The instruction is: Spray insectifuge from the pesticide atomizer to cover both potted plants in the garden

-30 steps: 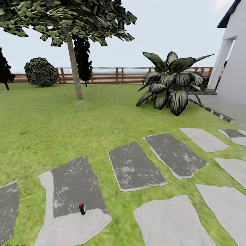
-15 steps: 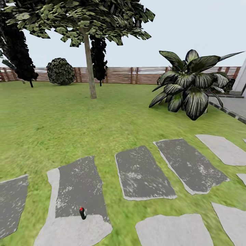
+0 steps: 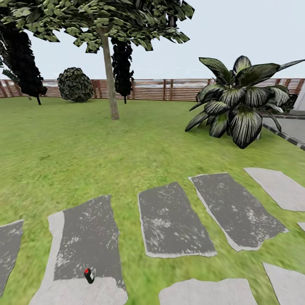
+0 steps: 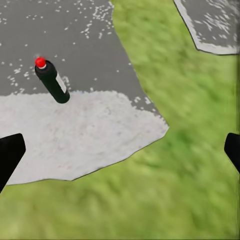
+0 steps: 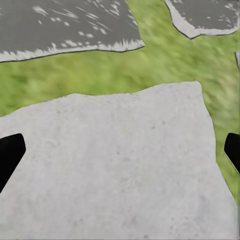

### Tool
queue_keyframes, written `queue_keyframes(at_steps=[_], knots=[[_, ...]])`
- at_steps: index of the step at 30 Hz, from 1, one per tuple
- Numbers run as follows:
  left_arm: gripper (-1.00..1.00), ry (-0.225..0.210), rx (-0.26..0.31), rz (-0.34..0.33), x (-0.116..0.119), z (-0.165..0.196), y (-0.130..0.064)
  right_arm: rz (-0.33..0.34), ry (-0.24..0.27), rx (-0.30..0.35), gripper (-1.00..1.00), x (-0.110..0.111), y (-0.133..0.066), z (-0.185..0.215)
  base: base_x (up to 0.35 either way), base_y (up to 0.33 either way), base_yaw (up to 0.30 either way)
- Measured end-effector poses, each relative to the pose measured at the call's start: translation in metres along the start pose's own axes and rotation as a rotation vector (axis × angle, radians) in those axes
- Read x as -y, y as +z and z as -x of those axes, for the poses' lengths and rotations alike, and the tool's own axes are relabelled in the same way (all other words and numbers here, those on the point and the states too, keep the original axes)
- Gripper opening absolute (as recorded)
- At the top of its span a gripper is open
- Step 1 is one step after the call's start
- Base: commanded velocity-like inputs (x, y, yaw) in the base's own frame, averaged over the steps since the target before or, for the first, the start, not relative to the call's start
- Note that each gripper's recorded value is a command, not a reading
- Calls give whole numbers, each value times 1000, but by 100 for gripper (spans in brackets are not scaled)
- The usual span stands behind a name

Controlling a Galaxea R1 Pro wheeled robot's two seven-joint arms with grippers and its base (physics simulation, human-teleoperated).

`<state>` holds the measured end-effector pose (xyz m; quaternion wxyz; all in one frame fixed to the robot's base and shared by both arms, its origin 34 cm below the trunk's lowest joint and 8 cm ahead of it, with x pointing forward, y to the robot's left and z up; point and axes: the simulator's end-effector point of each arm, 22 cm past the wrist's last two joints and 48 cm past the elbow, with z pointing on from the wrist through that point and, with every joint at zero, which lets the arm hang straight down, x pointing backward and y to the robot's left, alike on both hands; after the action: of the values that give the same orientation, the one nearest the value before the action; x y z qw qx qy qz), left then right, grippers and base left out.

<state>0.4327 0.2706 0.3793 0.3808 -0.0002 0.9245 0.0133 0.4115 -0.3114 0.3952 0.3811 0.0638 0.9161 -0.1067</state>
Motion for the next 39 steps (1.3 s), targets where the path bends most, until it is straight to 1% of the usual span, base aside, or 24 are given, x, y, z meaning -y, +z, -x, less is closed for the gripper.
queue_keyframes(at_steps=[9,17,26,28,29,36,39], knots=[[100,-3,-10,4,-1,-4,0,0,-3,-11,100,0,0,-5,220,-221,197],[100,-4,-10,5,-2,-5,0,0,-3,-12,100,0,0,-5,56,-232,273],[100,-8,-10,7,-2,-5,0,0,-3,-13,100,0,0,-6,2,-24,280],[100,-18,-10,12,-3,-4,0,0,-4,-13,100,0,0,-6,0,-1,280],[100,-37,-9,24,-7,-4,0,0,-4,-14,100,0,0,-6,0,0,280],[100,-39,-9,28,-9,-4,0,0,-4,-14,100,0,0,-6,0,0,269],[100,-39,-12,27,-9,-5,0,0,-4,-16,100,0,0,-7,0,0,103]])
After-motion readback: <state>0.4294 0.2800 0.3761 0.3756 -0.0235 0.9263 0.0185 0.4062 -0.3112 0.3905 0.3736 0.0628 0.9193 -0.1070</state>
